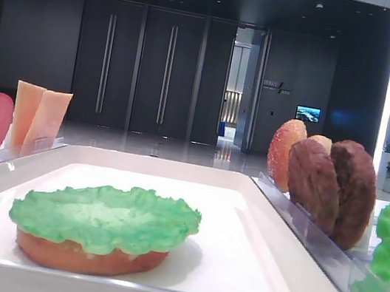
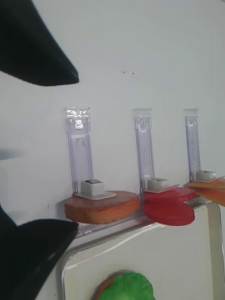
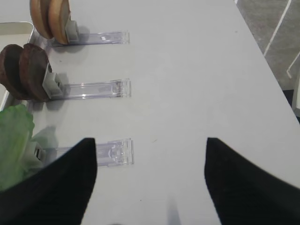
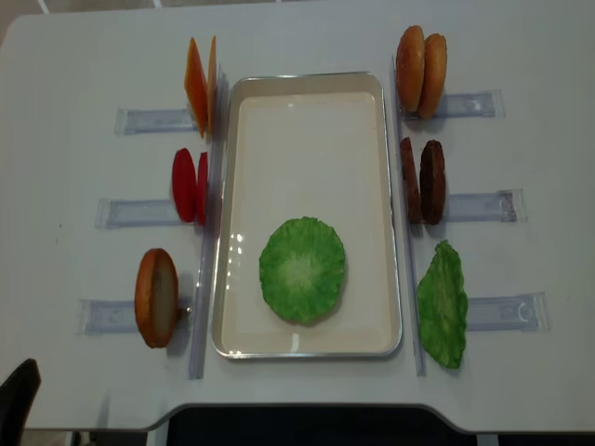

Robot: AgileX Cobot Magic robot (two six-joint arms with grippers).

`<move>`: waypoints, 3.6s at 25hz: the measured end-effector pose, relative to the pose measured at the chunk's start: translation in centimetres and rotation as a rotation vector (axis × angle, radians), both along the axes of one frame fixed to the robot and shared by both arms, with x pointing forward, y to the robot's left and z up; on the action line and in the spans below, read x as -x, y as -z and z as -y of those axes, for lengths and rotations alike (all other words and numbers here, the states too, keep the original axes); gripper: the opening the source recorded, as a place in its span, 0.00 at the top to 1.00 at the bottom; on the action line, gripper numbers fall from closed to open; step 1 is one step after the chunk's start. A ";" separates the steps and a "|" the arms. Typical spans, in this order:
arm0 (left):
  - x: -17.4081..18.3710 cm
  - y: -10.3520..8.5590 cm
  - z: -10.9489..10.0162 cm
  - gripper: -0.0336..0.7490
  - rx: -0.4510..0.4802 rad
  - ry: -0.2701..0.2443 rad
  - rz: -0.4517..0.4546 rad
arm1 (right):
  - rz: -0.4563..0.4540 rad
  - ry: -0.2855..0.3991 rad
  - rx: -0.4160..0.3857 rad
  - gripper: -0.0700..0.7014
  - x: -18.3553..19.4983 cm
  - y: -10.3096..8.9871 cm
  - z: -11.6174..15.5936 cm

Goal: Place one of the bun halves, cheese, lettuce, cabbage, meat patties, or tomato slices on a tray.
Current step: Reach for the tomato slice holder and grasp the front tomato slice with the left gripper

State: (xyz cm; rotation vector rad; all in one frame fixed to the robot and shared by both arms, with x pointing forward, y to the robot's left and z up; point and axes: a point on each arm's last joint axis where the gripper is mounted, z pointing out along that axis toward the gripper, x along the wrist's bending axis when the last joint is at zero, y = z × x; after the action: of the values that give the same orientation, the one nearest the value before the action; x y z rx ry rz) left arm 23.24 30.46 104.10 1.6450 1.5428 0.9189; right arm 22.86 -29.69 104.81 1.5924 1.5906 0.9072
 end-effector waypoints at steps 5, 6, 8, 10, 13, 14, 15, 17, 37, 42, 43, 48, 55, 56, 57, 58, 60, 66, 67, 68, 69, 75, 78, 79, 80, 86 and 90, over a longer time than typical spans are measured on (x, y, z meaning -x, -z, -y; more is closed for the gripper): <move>0.0 0.0 0.0 0.07 0.008 -0.005 0.000 | 0.000 0.000 0.000 0.30 0.0 0.0 0.0; 0.0 0.0 0.0 0.07 0.008 -0.005 0.000 | 0.000 0.000 0.000 0.30 0.0 0.0 0.0; 0.0 0.0 0.0 0.07 0.008 -0.005 -0.003 | 0.000 0.000 0.000 0.30 0.0 0.0 0.0; -0.3 -0.1 0.0 0.07 0.007 -0.005 -0.031 | 0.000 0.000 0.000 0.30 0.0 0.0 0.0; -1.0 -0.9 0.1 0.07 0.008 -0.009 -0.083 | 0.000 0.000 0.000 0.30 0.0 0.0 0.0; -1.2 -1.3 0.1 0.07 0.010 -0.010 -0.093 | 0.000 0.000 0.000 0.30 0.0 0.0 0.0; -1.6 -1.7 0.1 0.07 0.013 -0.014 -0.111 | 0.000 0.000 0.000 0.30 0.0 0.0 0.0; -2.3 -2.6 0.1 0.07 0.021 -0.021 -0.144 | 0.000 0.000 0.000 0.30 0.0 0.0 0.0; -17.1 -9.0 1.0 0.07 0.021 -0.055 -0.529 | 0.000 0.000 0.000 0.30 0.0 0.0 0.0; -21.1 -9.7 1.2 0.07 0.018 -0.056 -0.573 | 0.000 0.000 0.000 0.30 0.0 0.0 0.0; -21.8 -9.7 1.2 0.07 0.017 -0.057 -0.583 | 0.000 0.000 0.000 0.30 0.0 0.0 0.0; -25.4 -9.2 1.3 0.07 0.002 -0.063 -0.641 | 0.000 0.000 0.000 0.30 0.0 0.0 0.0; -29.0 -7.4 0.9 0.07 -0.077 -0.086 -0.710 | 0.000 0.000 0.000 0.30 0.0 0.0 0.0; -29.4 -7.1 0.9 0.07 -0.080 -0.087 -0.719 | 0.000 0.000 0.000 0.30 0.0 0.0 0.0; -29.6 -6.8 0.9 0.07 -0.082 -0.087 -0.731 | 0.000 0.000 0.000 0.30 0.0 0.0 0.0; -29.8 -6.5 0.9 0.07 -0.084 -0.087 -0.739 | 0.000 0.000 0.000 0.30 0.0 0.0 0.0; -30.2 -6.1 0.9 0.07 -0.096 -0.090 -0.753 | 0.000 0.000 0.000 0.30 0.0 0.0 0.0; -30.9 -5.3 0.7 0.07 -0.122 -0.097 -0.778 | 0.000 0.000 0.000 0.30 0.0 0.0 0.0; -31.0 -5.2 0.7 0.07 -0.121 -0.097 -0.780 | 0.000 0.000 0.000 0.30 0.0 0.0 0.0; -31.1 -5.2 0.7 0.07 -0.118 -0.097 -0.781 | 0.000 0.000 0.000 0.30 0.0 0.0 0.0; -31.1 -5.2 0.7 0.07 -0.115 -0.101 -0.781 | 0.000 0.000 0.000 0.30 0.0 0.0 0.0; -31.1 -5.2 2.1 0.07 -0.112 -0.103 -0.774 | 0.000 0.000 0.000 0.30 0.0 0.0 0.0; -30.9 -5.2 4.4 0.08 -0.126 -0.073 -0.764 | 0.001 0.000 0.000 0.30 0.0 0.0 0.0; -30.8 -5.2 5.2 0.08 -0.129 -0.063 -0.760 | 0.001 0.000 0.000 0.30 0.0 0.0 0.0; -30.7 -5.2 5.9 0.08 -0.129 -0.058 -0.757 | 0.001 0.000 0.000 0.30 0.0 0.0 0.0; -29.7 -5.2 9.9 0.08 -0.108 -0.032 -0.743 | 0.001 0.000 0.000 0.30 0.0 0.0 0.0; -29.6 -4.3 11.8 0.08 -0.103 -0.028 -0.763 | 0.001 0.000 0.000 0.30 0.0 0.0 0.0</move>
State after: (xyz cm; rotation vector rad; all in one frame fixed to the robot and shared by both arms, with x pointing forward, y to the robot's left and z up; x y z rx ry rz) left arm 52.81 18.63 108.42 2.2013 2.0259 0.3839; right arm 22.87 -29.69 104.82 1.5918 1.5900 0.9078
